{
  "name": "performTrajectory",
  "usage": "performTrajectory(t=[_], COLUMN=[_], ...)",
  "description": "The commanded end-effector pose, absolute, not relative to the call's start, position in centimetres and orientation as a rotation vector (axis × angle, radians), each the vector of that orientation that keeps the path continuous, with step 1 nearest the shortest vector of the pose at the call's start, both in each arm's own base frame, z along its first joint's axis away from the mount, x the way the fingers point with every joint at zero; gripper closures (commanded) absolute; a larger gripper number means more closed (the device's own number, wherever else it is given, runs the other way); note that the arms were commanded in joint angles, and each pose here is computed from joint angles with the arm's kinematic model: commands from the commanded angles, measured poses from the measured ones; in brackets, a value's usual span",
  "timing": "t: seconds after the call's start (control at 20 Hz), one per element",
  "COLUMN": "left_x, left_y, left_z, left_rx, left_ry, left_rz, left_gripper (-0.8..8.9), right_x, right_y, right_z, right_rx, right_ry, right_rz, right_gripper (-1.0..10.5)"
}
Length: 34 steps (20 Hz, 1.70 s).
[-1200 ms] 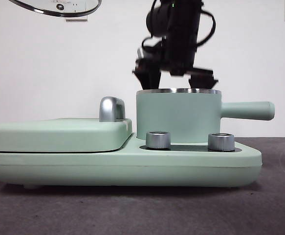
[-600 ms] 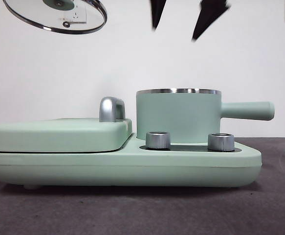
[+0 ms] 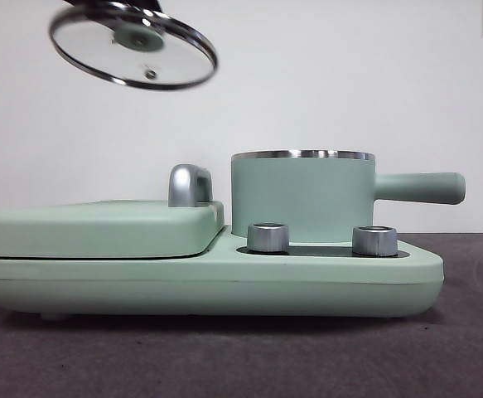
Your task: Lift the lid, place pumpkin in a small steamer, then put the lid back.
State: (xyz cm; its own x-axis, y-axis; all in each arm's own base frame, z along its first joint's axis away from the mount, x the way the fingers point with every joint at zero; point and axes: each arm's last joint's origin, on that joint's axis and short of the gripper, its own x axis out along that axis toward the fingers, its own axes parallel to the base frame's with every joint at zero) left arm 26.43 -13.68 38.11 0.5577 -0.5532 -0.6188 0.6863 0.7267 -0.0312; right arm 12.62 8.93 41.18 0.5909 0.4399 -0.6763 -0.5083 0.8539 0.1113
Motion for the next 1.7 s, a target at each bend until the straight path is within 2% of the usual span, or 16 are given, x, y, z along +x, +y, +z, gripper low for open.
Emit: performTrajectory(t=[0.05,0.25,0.4,0.75,1.1,1.7], left_x=[27.1,28.2,29.0,30.7,32.4,32.8], left_y=[-15.5,-18.5,-20.8,-24.9,-26.3,-27.3], left_z=[38.2,37.0,36.0,33.7,31.2,29.9], left_rx=[0.232,0.245,0.252,0.251,0.248,0.245], left_ry=[0.594,0.542,0.498,0.386,0.373,0.391], left_rz=[-0.781,-0.842,-0.884,-0.946,-0.949,-0.993], left_gripper=[7.88,7.88,7.89,7.89,7.99,7.99], right_x=[10.2,6.2,4.2,2.7,2.7,2.7], right_y=[7.7,4.9,3.4,2.3,2.3,2.3], right_z=[39.7,36.5,34.3,33.0,33.0,33.0], right_rx=[-0.026,0.024,0.093,0.137,0.169,0.186], right_ry=[0.687,0.587,0.567,0.528,0.538,0.543], right_rz=[0.554,0.561,0.593,0.627,0.619,0.614], right_gripper=[4.1,4.1,4.1,4.1,4.1,4.1])
